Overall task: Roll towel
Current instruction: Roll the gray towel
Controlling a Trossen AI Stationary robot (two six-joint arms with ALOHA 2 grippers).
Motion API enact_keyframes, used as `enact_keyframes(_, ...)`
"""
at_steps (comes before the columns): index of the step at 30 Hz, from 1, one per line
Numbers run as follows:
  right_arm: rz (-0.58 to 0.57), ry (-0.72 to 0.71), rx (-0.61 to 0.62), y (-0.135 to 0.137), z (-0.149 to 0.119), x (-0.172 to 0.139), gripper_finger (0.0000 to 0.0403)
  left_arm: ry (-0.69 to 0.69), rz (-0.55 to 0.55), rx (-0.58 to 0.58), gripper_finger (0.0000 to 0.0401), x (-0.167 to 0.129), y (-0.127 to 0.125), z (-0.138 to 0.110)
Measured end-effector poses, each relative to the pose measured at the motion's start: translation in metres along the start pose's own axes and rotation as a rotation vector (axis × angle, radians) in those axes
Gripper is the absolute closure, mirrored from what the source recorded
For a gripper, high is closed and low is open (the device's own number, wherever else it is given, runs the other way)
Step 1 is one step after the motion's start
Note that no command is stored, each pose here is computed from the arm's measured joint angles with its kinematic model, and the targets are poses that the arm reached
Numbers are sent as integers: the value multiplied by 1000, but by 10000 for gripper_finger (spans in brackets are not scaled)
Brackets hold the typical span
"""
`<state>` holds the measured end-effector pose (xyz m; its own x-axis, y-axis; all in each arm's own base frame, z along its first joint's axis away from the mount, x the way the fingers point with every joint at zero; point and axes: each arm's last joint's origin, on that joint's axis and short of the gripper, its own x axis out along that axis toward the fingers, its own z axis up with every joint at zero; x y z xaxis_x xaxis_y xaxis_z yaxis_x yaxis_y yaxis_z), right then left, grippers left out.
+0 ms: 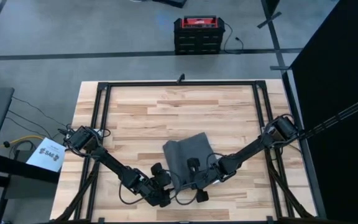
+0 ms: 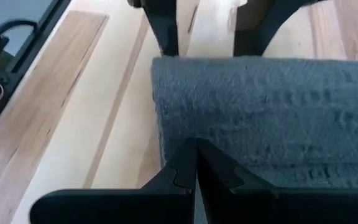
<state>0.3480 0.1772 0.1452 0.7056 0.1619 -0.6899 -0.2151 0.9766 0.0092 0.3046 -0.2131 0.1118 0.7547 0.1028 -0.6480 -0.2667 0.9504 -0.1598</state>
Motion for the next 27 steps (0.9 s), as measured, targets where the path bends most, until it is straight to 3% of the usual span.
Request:
enact_keyframes(8,-1,-8,2,0,1,-1,403,143,-9,2,187,-29,10,15)
enact_keyframes(12,2,-20,4,0,2,-1,403,62,9,5,187,-42,10,29)
enact_keyframes(20,1,-28,0,-1,3,0,403,64,61,31,187,-13,15,16)
enact_keyframes(27,0,-75,7,-7,5,8,403,44,46,49,187,-9,15,19)
